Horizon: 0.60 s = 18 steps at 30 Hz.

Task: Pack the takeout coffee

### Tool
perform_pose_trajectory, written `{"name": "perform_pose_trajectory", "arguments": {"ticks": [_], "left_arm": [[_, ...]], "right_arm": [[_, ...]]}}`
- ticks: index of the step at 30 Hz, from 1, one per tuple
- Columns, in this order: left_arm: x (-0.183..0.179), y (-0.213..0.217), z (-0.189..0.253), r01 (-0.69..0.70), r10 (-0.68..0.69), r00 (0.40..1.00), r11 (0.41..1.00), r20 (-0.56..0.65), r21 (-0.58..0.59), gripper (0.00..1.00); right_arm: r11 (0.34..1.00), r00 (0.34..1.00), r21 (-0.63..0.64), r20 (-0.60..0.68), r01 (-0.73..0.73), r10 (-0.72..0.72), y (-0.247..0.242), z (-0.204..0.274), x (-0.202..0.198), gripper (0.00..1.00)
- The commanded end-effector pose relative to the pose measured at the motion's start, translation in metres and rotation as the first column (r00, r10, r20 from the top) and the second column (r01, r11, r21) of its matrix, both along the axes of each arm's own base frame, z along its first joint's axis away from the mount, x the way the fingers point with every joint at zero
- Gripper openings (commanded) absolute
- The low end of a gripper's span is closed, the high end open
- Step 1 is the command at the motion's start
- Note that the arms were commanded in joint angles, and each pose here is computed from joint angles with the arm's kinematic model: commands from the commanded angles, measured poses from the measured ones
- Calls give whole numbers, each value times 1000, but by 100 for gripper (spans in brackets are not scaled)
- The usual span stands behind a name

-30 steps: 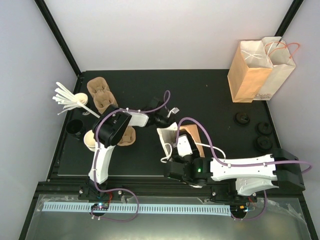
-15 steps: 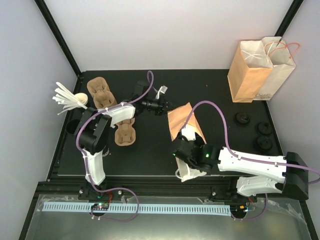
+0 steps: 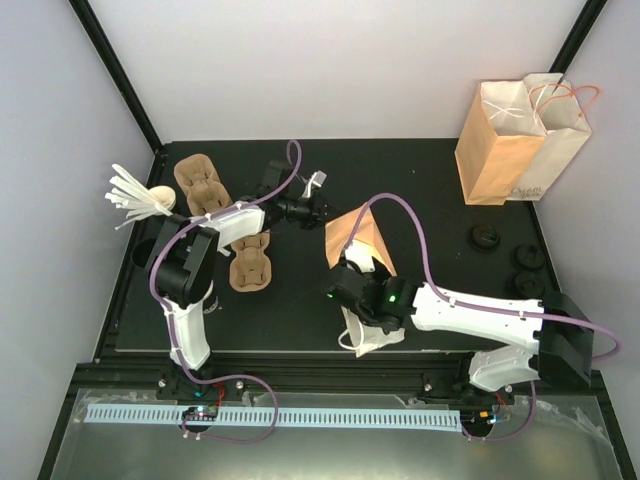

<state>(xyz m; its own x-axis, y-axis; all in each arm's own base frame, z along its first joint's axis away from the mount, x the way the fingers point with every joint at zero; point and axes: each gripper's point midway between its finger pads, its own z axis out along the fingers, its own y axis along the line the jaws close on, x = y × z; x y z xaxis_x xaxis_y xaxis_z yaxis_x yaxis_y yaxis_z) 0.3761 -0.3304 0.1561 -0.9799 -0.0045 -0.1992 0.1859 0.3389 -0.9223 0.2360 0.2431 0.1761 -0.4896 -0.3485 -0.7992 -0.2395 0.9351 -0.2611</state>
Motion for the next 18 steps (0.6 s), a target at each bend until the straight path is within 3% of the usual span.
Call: {"name": "perform_pose_trajectory", "arguments": {"ticks": [1,6,13,18], "left_arm": [[-68,-31,30,306,-318,946,939,-61,-154,2],[-70,-30,26,307,-320,944,941,-80,-141,2],[-76,-31,30,317,-330,940,938,-82,-144,2],[-76,-31,39,321,-334,940,935,-65,-151,2]], "right_arm": [[993,992,-45,-73,-105,102,29,-21,9,42],[986,976,-14,-140,-168,165,49,-32,19,41],[969,955,-70,-196,-238,221,65,-49,26,41],[941,954,-219,-212,-259,214,65,-59,33,41]]}}
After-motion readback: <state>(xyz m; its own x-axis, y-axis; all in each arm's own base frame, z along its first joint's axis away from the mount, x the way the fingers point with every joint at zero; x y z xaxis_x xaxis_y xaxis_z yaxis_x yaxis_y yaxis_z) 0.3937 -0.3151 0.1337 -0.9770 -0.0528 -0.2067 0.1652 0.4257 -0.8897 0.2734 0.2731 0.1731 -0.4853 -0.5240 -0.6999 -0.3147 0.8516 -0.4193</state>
